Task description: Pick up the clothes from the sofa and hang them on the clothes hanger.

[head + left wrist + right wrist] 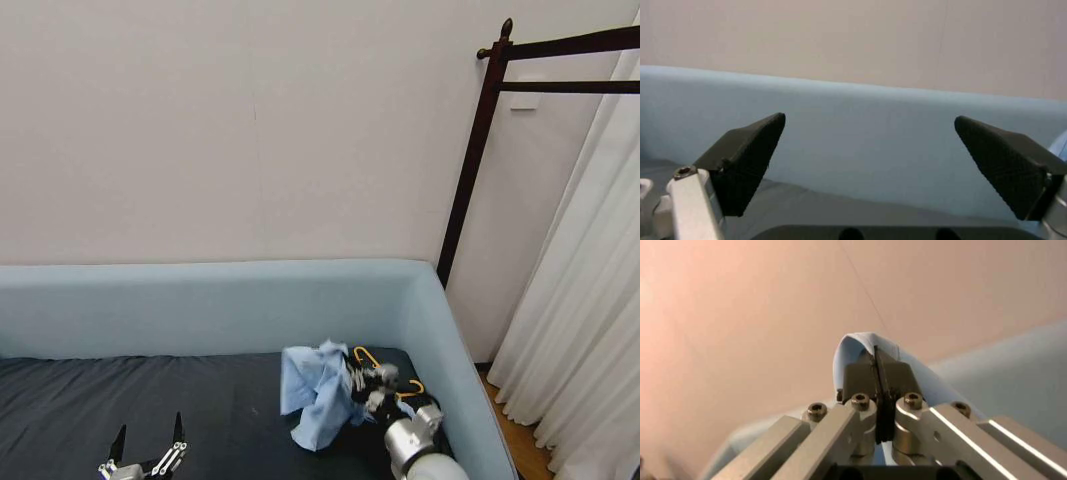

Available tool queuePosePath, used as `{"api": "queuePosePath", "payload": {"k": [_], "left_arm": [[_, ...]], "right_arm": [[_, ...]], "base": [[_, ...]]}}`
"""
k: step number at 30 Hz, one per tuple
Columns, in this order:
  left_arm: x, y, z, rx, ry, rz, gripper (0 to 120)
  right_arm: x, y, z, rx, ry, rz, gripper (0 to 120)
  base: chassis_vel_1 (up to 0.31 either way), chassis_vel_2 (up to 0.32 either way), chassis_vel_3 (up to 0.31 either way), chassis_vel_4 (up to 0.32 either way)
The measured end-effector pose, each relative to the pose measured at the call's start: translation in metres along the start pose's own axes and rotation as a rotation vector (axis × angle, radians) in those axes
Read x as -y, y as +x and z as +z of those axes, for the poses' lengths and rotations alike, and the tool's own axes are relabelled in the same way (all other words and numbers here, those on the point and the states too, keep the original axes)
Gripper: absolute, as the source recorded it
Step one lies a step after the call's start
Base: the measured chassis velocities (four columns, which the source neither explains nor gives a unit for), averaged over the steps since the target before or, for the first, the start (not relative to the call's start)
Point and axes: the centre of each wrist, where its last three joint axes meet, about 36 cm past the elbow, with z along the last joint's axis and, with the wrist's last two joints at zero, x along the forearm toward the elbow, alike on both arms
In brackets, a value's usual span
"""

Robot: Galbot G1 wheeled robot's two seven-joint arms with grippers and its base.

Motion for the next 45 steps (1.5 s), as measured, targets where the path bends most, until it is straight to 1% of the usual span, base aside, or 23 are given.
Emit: {"api": "queuePosePath", "payload": {"k": [3, 4, 7, 8, 11, 12, 14, 19, 21, 23, 24, 27, 28, 30, 31, 32, 35, 36, 37, 39, 42, 43, 45], "left_arm": [[-0.003, -0.001, -0.001, 0.003, -0.006, 0.003, 100], [-0.003, -0.001, -0.001, 0.003, -0.006, 0.003, 100], [-0.005, -0.002, -0.003, 0.010, -0.012, 0.005, 100], [-0.005, -0.002, -0.003, 0.010, -0.012, 0.005, 100], [-0.005, -0.003, -0.005, 0.016, -0.012, 0.008, 100], [-0.005, -0.003, -0.005, 0.016, -0.012, 0.008, 100], [-0.006, -0.006, -0.006, 0.021, -0.013, 0.010, 100], [-0.008, -0.009, -0.005, 0.024, -0.011, 0.006, 100], [-0.011, -0.011, -0.001, 0.019, -0.010, 0.001, 100], [-0.012, -0.012, 0.001, 0.016, -0.011, -0.001, 100], [-0.012, -0.012, 0.001, 0.016, -0.011, -0.001, 100], [-0.017, -0.012, 0.002, 0.022, -0.017, -0.005, 100], [-0.017, -0.012, 0.002, 0.022, -0.017, -0.005, 100], [-0.018, -0.011, 0.003, 0.025, -0.019, -0.006, 100], [-0.018, -0.011, 0.004, 0.024, -0.018, -0.005, 100], [-0.018, -0.011, 0.004, 0.024, -0.018, -0.005, 100], [-0.014, -0.009, 0.006, 0.018, -0.016, 0.001, 100], [-0.014, -0.008, 0.006, 0.016, -0.016, 0.001, 100], [-0.014, -0.008, 0.006, 0.016, -0.016, 0.001, 100], [-0.016, -0.008, 0.007, 0.014, -0.019, -0.001, 100], [-0.023, -0.006, 0.008, 0.014, -0.031, -0.013, 100], [-0.023, -0.006, 0.008, 0.014, -0.031, -0.013, 100], [-0.029, -0.005, 0.009, 0.015, -0.041, -0.024, 100]], "right_arm": [[-0.014, -0.020, -0.048, 0.127, -0.039, -0.045, 0], [-0.014, -0.020, -0.048, 0.127, -0.039, -0.045, 0], [-0.019, -0.039, -0.090, 0.227, 0.010, -0.083, 0], [-0.019, -0.039, -0.090, 0.227, 0.010, -0.083, 0], [-0.031, -0.058, -0.125, 0.289, 0.069, -0.069, 0], [-0.031, -0.058, -0.125, 0.289, 0.069, -0.069, 0], [-0.043, -0.070, -0.145, 0.289, 0.140, -0.001, 0], [-0.056, -0.083, -0.163, 0.270, 0.233, 0.111, 0], [-0.066, -0.085, -0.164, 0.174, 0.291, 0.308, 0], [-0.070, -0.073, -0.147, 0.027, 0.342, 0.451, 0], [-0.070, -0.073, -0.147, 0.027, 0.342, 0.451, 0], [-0.064, -0.026, -0.082, -0.291, 0.385, 0.536, 0], [-0.064, -0.026, -0.082, -0.291, 0.385, 0.536, 0], [-0.058, 0.009, -0.026, -0.513, 0.360, 0.546, 0], [-0.056, 0.017, -0.008, -0.576, 0.348, 0.546, 0], [-0.056, 0.017, -0.008, -0.576, 0.348, 0.546, 0], [-0.059, 0.043, 0.057, -0.782, 0.271, 0.503, 0], [-0.061, 0.046, 0.072, -0.814, 0.236, 0.485, 0], [-0.061, 0.046, 0.072, -0.814, 0.236, 0.485, 0], [-0.067, 0.045, 0.100, -0.832, 0.164, 0.455, 0], [-0.082, 0.028, 0.132, -0.831, 0.085, 0.427, 0], [-0.082, 0.028, 0.132, -0.831, 0.085, 0.427, 0], [-0.094, 0.014, 0.154, -0.818, 0.050, 0.416, 0]], "base": [[0.000, 0.000, 0.000, 0.000], [0.000, 0.000, 0.000, 0.000], [0.000, 0.000, 0.000, 0.000], [0.000, 0.000, 0.000, 0.000], [0.000, 0.000, 0.000, 0.000], [0.000, 0.000, 0.000, 0.000], [0.000, 0.000, 0.000, 0.000], [0.000, 0.000, 0.000, 0.000], [0.000, 0.000, 0.000, 0.000], [0.000, 0.000, 0.000, 0.000], [0.000, 0.000, 0.000, 0.000], [0.000, 0.000, 0.000, 0.000], [0.000, 0.000, 0.000, 0.000], [0.000, 0.000, 0.000, 0.000], [0.000, 0.000, 0.000, 0.000], [0.000, 0.000, 0.000, 0.000], [0.000, 0.000, 0.000, 0.000], [0.000, 0.000, 0.000, 0.000], [0.000, 0.000, 0.000, 0.000], [0.000, 0.000, 0.000, 0.000], [0.000, 0.000, 0.000, 0.000], [0.000, 0.000, 0.000, 0.000], [0.000, 0.000, 0.000, 0.000]]}}
